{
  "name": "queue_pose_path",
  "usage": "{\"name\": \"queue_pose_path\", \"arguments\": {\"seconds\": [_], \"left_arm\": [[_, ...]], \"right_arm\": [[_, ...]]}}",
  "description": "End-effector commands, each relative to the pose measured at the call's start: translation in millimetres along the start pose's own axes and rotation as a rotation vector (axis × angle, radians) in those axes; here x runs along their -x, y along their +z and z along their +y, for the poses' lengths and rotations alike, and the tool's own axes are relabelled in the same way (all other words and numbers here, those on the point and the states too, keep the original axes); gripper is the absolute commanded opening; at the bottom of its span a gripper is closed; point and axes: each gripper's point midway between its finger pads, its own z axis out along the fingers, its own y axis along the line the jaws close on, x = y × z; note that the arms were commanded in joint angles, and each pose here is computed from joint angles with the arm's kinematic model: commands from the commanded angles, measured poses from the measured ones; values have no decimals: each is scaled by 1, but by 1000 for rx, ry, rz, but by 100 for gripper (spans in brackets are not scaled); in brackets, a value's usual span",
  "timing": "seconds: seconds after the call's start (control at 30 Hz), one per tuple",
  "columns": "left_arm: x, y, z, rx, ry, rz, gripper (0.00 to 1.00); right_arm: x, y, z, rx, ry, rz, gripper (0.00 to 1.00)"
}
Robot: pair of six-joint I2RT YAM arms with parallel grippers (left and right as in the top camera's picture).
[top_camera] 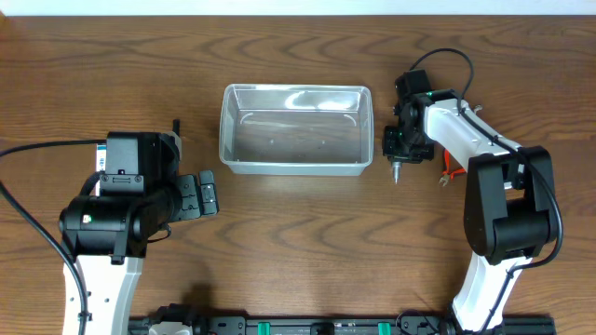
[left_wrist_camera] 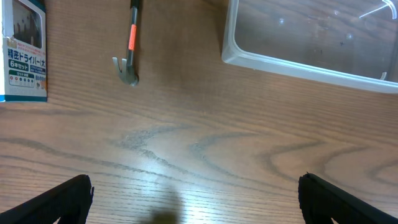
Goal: Pack container
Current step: 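Carry the screwdriver into the clear container and release it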
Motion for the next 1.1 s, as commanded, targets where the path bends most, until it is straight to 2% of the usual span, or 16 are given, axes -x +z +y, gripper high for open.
{"name": "queue_pose_path", "arguments": {"seconds": [0.0, 0.1, 0.3, 0.43, 0.57, 0.67, 0.77, 0.9, 0.97, 1.07], "left_arm": [[3, -7, -3, -14, -8, -20, 98], [3, -7, -3, -14, -8, -19, 98], [3, -6, -3, -14, -7, -17, 98], [3, -6, -3, -14, -7, -16, 98], [3, -6, -3, -14, -7, -17, 98], [3, -6, -3, -14, -7, -17, 98], [3, -6, -3, -14, -7, -17, 98], [3, -6, -3, -13, -7, -17, 98], [3, -6, -3, -13, -8, -16, 98], [3, -6, -3, -14, -8, -16, 98]], "right_arm": [[-5, 9, 3, -2, -4, 29, 15], [-5, 9, 3, -2, -4, 29, 2], [1, 4, 3, -1, -30, 9, 1], [19, -31, 1, -21, -36, -56, 1], [52, -99, 9, -65, -148, -232, 1], [67, -152, 32, -88, -331, -362, 1], [65, -176, 62, -78, -546, -405, 1], [37, -179, 116, 18, -972, -392, 1], [25, -175, 134, 41, -1116, -387, 1], [15, -168, 153, 56, -1236, -384, 1]]}}
